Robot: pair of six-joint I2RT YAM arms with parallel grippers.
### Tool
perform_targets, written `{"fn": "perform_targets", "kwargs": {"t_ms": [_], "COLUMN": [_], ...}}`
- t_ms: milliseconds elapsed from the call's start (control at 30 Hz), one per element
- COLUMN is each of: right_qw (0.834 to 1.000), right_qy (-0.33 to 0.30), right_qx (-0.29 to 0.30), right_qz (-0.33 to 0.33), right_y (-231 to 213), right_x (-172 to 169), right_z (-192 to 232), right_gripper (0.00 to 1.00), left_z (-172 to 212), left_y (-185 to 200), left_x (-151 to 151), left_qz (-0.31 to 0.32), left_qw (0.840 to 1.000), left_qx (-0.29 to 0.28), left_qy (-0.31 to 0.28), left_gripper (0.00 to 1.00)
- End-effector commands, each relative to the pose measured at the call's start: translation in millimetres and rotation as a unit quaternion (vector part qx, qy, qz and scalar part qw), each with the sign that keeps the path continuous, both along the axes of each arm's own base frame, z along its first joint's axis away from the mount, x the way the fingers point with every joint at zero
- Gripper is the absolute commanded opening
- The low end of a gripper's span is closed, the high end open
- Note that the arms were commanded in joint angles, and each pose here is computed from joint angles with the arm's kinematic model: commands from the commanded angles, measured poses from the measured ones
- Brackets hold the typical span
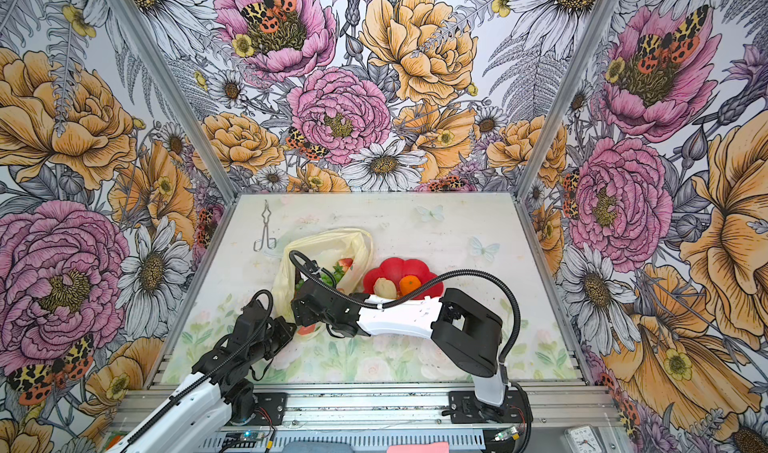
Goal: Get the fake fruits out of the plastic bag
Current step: 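Reach the right gripper back into the bag toward the green grapes, then grasp the green custard apple in the bag with the right gripper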
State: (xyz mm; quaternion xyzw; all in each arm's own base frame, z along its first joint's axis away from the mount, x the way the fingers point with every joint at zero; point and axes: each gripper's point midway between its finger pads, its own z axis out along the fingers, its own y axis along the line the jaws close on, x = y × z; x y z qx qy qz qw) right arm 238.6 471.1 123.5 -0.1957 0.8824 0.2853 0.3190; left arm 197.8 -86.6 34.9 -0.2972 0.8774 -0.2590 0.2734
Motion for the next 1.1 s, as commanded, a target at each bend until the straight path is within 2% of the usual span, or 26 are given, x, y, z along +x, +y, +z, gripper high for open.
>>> {"fn": "perform_targets", "kwargs": {"t_ms": [0, 333, 567, 767, 967, 1067], "right_qw": [1.0, 0.999, 0.997, 0.995, 0.993, 0.993], "right_qy": [0.016, 0.024, 0.032, 0.043, 0.059, 0.064], "right_qx": [0.005, -0.036, -0.063, -0.079, -0.097, -0.096], "right_qz": [-0.003, -0.023, -0.036, -0.035, -0.04, -0.041], "right_y": [8.9, 10.2, 3.2, 5.6, 2.6, 1.7], "right_x": [0.4, 10.0, 15.9, 17.4, 22.5, 24.0], "right_z": [-0.3, -34.3, -53.9, -73.3, -93.2, -95.0], "right_gripper": [0.74, 0.74, 0.8, 0.8, 0.8, 0.73], "left_z": [-8.1, -11.1, -12.2, -10.0, -12.3, -12.2], "left_y": [5.2, 5.7, 6.0, 6.3, 6.3, 6.2], "left_x": [-3.8, -5.6, -6.2, -5.0, -6.5, -6.4], "left_qz": [0.012, 0.016, 0.016, 0.016, 0.015, 0.016], "left_qw": [1.0, 1.0, 1.0, 1.0, 1.0, 1.0], "left_qx": [0.003, -0.003, -0.003, -0.002, -0.003, -0.004], "left_qy": [0.009, 0.006, 0.006, 0.001, 0.004, 0.001], "left_gripper": [0.08, 0.05, 0.04, 0.03, 0.03, 0.03]}}
